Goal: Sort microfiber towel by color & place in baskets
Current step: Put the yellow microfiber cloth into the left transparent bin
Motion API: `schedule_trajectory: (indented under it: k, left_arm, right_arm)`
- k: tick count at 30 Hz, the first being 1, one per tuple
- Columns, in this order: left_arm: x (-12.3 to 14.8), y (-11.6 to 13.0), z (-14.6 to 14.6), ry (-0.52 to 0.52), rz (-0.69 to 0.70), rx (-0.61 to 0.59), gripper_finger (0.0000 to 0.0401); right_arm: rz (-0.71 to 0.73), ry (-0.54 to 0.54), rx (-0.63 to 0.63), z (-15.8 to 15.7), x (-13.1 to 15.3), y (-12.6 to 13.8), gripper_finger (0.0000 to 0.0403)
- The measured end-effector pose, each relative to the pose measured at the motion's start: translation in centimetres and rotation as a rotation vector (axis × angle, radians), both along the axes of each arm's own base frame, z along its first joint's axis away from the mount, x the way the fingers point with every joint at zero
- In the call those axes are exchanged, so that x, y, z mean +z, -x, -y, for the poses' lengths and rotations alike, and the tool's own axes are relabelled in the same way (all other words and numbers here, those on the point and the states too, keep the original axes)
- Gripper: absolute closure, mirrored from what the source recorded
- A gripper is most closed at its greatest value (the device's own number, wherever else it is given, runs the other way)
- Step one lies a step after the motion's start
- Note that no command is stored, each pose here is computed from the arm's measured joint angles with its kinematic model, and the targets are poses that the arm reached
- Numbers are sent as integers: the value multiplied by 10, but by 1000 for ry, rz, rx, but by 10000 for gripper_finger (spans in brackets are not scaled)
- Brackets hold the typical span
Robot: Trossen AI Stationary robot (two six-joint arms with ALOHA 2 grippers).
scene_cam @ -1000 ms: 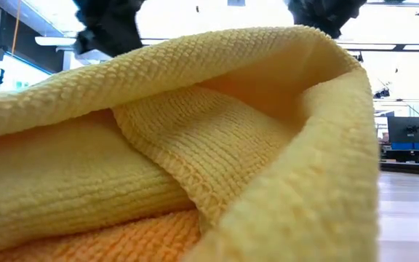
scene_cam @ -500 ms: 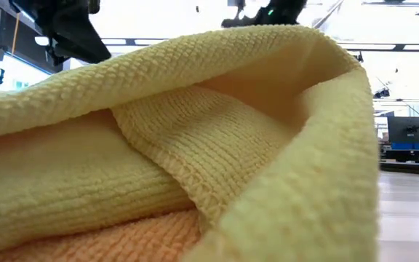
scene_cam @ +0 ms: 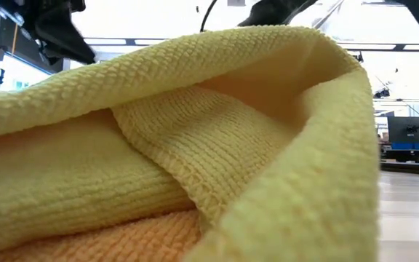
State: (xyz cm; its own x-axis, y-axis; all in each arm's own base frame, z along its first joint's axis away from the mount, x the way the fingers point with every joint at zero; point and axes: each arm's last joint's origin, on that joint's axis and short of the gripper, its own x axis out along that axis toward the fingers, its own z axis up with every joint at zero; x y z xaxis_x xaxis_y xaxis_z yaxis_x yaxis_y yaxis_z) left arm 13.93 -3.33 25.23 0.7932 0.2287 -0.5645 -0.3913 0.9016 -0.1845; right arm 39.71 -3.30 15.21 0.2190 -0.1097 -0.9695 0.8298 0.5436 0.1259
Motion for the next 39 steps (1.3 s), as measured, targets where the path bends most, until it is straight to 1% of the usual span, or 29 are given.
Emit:
schedule_trajectory:
  k: [5, 7, 9, 12, 13, 16, 18, 21, 24, 25, 27, 29, 30, 32, 35, 37, 39]
  left_arm:
    - [3, 5, -6, -23, 5, -8, 326]
    - [5, 6, -8, -33, 17, -3, 326]
    - [5, 7, -11, -42, 20, 3, 326]
    - [7, 9, -14, -57, 23, 9, 326]
    - [7, 9, -15, -60, 28, 12, 326]
    - [8, 9, -17, -85, 21, 8, 326]
    - [7, 9, -18, -113, 4, -29, 326]
    - [7, 7, -20, -170, -21, -73, 326]
    - [7, 7, -23, -205, -37, -71, 326]
    - [7, 6, -24, -209, -39, -64, 326]
    - [6, 5, -27, -210, -46, -45, 326]
    - [5, 4, -29, -202, -50, -21, 326]
    - [5, 4, -30, -198, -50, -10, 326]
    - [5, 4, -32, -188, -49, 11, 326]
    - [6, 3, -35, -175, -37, 39, 326]
    - [7, 2, -36, -170, -22, 53, 326]
    - [8, 1, -37, -151, 2, 76, 326]
  right_arm:
    - [-14, -47, 11, 0, -29, -10, 252]
    - [5, -59, 25, 1, -34, -14, 267]
    - [-7, -43, 24, -1, -35, -14, 299]
    - [-3, -28, 31, -1, -33, -14, 375]
    - [2, -23, 45, -1, -30, -14, 387]
    - [40, -14, 60, 1, -10, -14, 384]
    - [43, -7, 70, 4, 7, -9, 390]
    - [197, 67, 103, 11, 57, -12, 398]
    - [265, 124, 167, 18, 93, -7, 396]
    - [272, 153, 190, 20, 103, -5, 398]
    - [323, 248, 227, 25, 132, 0, 400]
    - [380, 353, 230, 30, 162, 6, 399]
    - [390, 398, 238, 34, 173, 8, 399]
    - [386, 471, 271, 42, 187, 11, 399]
    - [406, 534, 280, 63, 208, 16, 401]
    - [438, 531, 266, 77, 218, 20, 401]
    - [452, 507, 242, 92, 216, 24, 401]
